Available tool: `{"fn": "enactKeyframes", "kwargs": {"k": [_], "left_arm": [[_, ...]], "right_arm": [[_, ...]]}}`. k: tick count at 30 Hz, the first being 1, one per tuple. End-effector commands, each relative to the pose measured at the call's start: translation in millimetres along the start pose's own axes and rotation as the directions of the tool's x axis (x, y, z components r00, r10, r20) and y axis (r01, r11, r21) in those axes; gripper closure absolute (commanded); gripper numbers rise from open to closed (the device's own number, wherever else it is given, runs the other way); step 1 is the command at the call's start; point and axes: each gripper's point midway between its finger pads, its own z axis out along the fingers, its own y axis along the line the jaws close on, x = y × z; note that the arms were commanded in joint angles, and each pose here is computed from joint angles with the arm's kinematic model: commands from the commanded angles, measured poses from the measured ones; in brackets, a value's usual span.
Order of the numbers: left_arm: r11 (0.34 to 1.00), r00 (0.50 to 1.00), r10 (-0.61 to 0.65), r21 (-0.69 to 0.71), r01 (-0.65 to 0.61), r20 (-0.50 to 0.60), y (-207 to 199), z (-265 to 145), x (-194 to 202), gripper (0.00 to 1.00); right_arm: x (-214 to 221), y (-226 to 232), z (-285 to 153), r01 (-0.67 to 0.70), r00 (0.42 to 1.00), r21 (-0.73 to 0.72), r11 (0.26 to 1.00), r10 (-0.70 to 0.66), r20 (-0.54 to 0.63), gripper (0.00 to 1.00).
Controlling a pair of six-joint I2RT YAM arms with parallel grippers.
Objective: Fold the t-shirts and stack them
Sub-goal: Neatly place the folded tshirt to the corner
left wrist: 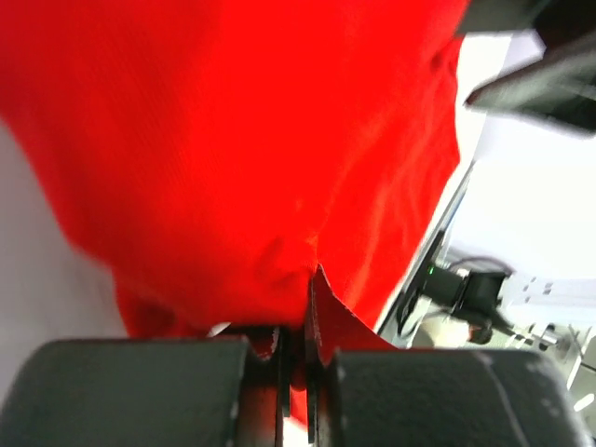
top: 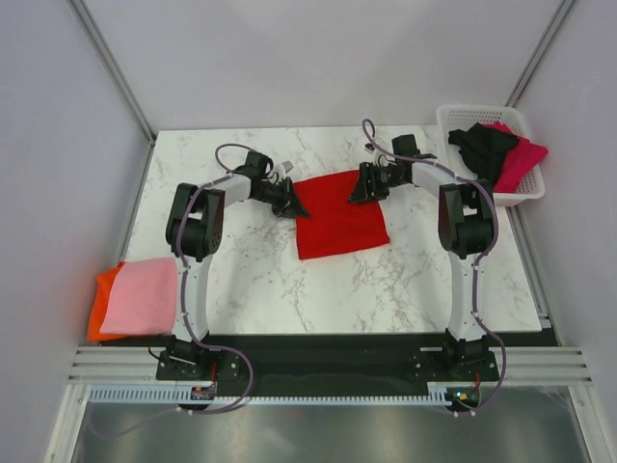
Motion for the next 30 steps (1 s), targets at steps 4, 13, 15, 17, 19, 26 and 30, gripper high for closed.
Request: {"fn": "enactKeyframes", "kwargs": {"k": [4, 13, 15, 17, 19, 26, 30], "left_arm": [[0.987, 0.990, 0.133, -0.087, -0.136, -0.041, -39, -66, 49, 0.98], [0.947, 0.972, 0.200, -0.231, -0.225, -0.124, -33, -130, 138, 0.98], [0.943, 0.967, 0.201, -0.236, -0.234, -0.156, -31, -136, 150, 0.98], [0.943, 0.958, 0.188, -0.233, -0.238, -0.217, -29, -143, 166, 0.98], [0.933, 0.948, 0.205, -0.243, -0.265, -0.245, -28, -151, 171, 0.98], [0.873, 0.923, 0.233, -0.353, -0.337, -0.306, -25, -194, 181, 0.98], [0.829, 0.900, 0.261, -0.397, -0.394, -0.348, -30, -223, 182, 0.98]], "right_arm": [[-29, 41, -65, 0.125, 0.989, 0.002, 0.992, -0.125, 0.084, 0.40], [-70, 56, -132, 0.240, 0.951, 0.110, 0.965, -0.256, 0.176, 0.40], [-70, 59, -136, 0.249, 0.948, 0.112, 0.962, -0.266, 0.177, 0.40], [-69, 65, -138, 0.248, 0.947, 0.102, 0.963, -0.264, 0.182, 0.40], [-69, 71, -141, 0.257, 0.944, 0.103, 0.961, -0.272, 0.188, 0.40], [-57, 98, -162, 0.298, 0.926, 0.115, 0.947, -0.317, 0.207, 0.40], [-49, 113, -168, 0.311, 0.920, 0.102, 0.945, -0.327, 0.215, 0.40]]}}
